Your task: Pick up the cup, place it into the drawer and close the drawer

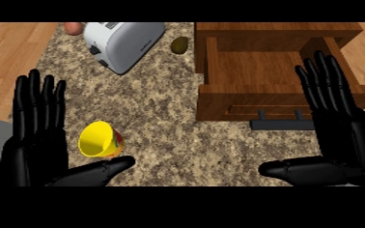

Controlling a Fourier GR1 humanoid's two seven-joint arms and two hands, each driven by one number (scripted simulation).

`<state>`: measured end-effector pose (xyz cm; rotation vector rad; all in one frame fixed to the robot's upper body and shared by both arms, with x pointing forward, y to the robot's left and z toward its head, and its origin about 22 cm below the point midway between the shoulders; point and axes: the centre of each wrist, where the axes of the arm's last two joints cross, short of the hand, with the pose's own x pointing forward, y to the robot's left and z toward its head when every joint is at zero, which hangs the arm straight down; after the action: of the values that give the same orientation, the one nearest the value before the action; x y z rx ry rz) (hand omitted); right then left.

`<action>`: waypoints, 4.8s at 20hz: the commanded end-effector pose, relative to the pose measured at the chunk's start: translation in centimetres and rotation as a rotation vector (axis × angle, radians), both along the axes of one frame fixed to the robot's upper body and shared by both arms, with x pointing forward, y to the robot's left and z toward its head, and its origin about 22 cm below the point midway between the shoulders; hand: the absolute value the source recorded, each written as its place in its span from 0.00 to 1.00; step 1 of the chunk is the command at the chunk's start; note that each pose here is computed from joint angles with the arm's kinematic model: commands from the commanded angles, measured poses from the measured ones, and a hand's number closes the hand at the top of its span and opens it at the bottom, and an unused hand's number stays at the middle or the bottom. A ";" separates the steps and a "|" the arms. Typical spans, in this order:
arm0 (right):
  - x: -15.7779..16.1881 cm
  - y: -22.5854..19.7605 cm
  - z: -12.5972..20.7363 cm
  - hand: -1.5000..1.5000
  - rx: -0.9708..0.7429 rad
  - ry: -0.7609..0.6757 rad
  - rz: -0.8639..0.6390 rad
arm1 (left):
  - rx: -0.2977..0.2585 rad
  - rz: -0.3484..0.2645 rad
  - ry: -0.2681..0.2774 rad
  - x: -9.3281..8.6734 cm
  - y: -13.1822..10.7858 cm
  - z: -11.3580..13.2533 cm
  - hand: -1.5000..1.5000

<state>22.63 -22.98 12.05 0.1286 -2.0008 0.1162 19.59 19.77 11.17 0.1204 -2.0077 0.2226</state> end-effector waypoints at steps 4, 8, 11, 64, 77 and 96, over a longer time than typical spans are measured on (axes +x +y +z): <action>-1.4 0.7 -0.4 0.00 0.009 -0.013 -0.008 | -0.017 0.020 0.024 1.2 -1.9 -1.4 0.00; -1.4 0.8 1.2 0.00 0.016 -0.021 0.001 | -0.017 0.049 0.024 1.1 1.0 -0.2 0.00; -0.2 -1.6 0.3 0.00 -0.001 -0.009 0.013 | -0.022 0.036 0.078 1.5 0.9 -0.8 0.00; 1.2 -1.3 2.6 0.00 0.001 -0.002 0.034 | -0.055 0.214 0.296 -1.7 8.5 -21.6 0.00; -0.9 -0.4 2.6 0.00 -0.001 -0.007 0.025 | -0.097 0.168 0.262 -0.1 7.6 -25.0 0.00; -1.7 -0.3 3.1 0.00 0.008 0.015 0.040 | -0.297 0.002 0.173 1.3 8.8 -26.8 1.00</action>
<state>21.44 -23.75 14.40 0.1650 -1.9945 0.1358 21.09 27.41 -15.53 0.0163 -1.7579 0.4696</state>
